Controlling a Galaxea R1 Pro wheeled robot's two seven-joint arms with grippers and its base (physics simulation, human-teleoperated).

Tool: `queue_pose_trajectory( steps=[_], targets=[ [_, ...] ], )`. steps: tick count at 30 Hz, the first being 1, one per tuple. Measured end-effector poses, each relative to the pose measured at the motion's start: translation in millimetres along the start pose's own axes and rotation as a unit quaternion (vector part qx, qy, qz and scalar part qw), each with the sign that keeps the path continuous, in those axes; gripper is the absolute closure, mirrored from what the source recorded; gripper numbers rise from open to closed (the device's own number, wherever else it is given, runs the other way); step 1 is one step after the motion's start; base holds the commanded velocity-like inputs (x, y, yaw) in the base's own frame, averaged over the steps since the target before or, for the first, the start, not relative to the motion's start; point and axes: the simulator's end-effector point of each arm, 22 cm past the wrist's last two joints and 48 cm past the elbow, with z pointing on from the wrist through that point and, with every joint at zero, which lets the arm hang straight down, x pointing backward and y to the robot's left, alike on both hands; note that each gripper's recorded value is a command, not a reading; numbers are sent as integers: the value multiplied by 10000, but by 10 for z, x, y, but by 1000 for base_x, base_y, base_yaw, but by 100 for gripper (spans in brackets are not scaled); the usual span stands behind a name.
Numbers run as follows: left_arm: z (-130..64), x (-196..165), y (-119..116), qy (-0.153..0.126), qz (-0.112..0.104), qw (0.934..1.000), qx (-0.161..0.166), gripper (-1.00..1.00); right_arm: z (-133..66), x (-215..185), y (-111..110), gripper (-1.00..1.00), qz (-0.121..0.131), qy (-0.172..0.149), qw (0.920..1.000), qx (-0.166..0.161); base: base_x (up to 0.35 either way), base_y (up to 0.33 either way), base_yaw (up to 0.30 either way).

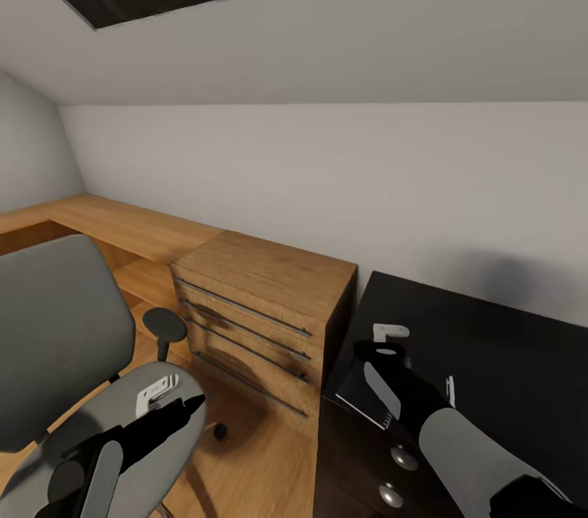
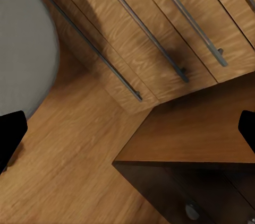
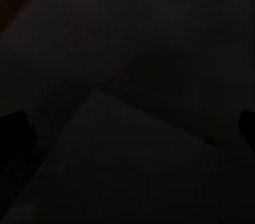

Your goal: In the bedroom, organize the workspace by keeping the computer under the desk, ensuring the monitor is on the desk, placing the keyboard on the desk next to the monitor, placing the mouse on the desk next to the keyboard, moving the folder from the swivel chair onto the desk next to the mouse, stacking the notebook on top of the folder with the pen on top of the notebook, and positioning the swivel chair next to the desk.

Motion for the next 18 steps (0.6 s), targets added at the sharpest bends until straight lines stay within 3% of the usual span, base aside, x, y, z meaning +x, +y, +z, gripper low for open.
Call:
queue_pose_trajectory(
  steps=[7,18],
  targets=[
    [2,5,0,10,1,10000,-1,-100,2,0,-3,-100,-10,-2,10000,4,-158,0,0],
    [1,3,0,3,1,10000,0,-100,-1,0,0,-100,-2,1,10000,0,-26,0,0]
  ],
)
